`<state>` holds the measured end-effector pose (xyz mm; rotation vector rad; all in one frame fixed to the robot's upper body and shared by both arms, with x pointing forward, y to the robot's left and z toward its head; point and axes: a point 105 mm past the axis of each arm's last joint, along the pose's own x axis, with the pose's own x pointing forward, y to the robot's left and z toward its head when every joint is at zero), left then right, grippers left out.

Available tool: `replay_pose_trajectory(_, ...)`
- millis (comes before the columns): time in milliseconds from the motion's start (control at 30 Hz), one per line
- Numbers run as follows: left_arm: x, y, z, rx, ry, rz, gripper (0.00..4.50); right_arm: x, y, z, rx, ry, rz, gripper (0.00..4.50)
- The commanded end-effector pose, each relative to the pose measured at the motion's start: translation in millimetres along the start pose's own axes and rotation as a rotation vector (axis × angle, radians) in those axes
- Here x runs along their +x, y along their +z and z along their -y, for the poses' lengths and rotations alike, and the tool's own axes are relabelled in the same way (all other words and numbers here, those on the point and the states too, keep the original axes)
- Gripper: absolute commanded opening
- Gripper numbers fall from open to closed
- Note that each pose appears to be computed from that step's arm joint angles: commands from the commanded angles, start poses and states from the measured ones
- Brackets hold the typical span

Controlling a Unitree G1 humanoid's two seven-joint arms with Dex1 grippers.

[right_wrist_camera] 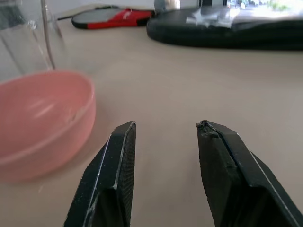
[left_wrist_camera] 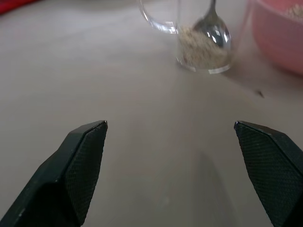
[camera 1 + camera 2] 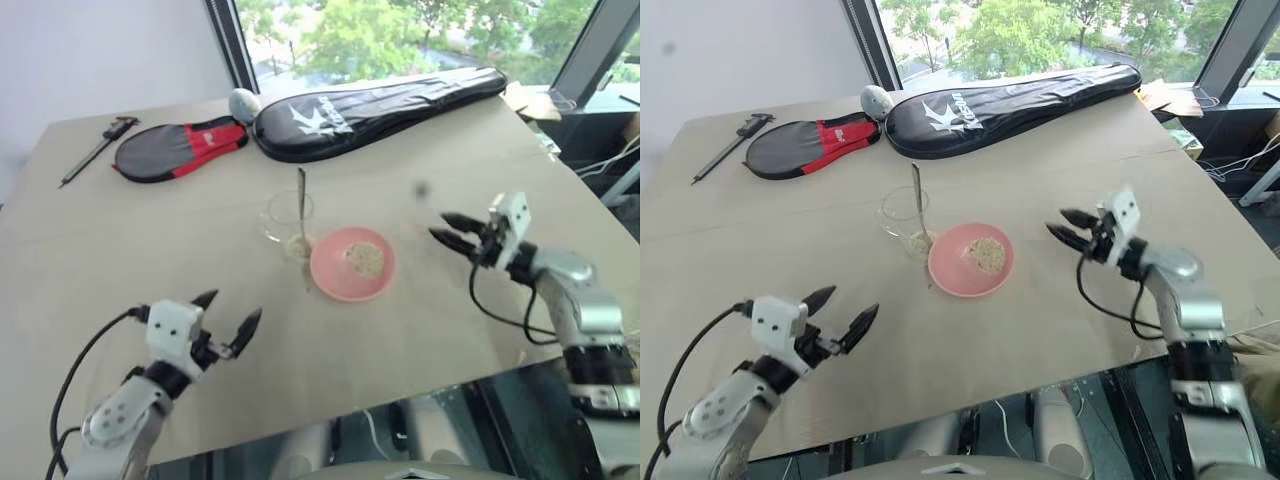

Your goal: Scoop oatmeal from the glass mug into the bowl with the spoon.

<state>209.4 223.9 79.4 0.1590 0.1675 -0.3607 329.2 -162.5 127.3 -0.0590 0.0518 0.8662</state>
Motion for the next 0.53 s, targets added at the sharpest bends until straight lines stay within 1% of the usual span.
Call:
replay_pose_trajectory(33, -8, 4, 12, 0.030, -0.028, 0.004, 4.45, -26, -4, -7, -0.049, -0.006, -0.029, 2.07)
replay_pose_trajectory(133, -12, -3, 20, -0.010, -0.040, -0.010, 4.45, -47, -24, -13, -0.045, -0.026, -0.102, 2.07)
replay_pose_trajectory(200, -13, -3, 25, -0.036, -0.054, -0.001, 4.50, -55, -31, -17, -0.058, -0.036, -0.126, 2.54)
replay_pose_trajectory(267, -13, -1, 24, -0.031, -0.039, 0.011, 4.50, -61, -35, -18, -0.068, -0.053, -0.138, 3.32)
replay_pose_trajectory(300, -13, 0, 24, -0.030, -0.038, 0.018, 4.50, -63, -37, -17, -0.063, -0.068, -0.140, 3.90)
replay_pose_trajectory(333, -13, 0, 24, -0.027, -0.039, 0.019, 4.50, -64, -38, -17, -0.054, -0.082, -0.139, 4.37)
replay_pose_trajectory(367, -13, -1, 23, -0.014, -0.035, 0.013, 4.50, -65, -39, -17, -0.050, -0.093, -0.141, 4.46)
replay_pose_trajectory(533, -13, -7, 18, 0.057, 0.006, -0.022, 4.50, -66, -43, -16, -0.065, -0.099, -0.155, 4.46)
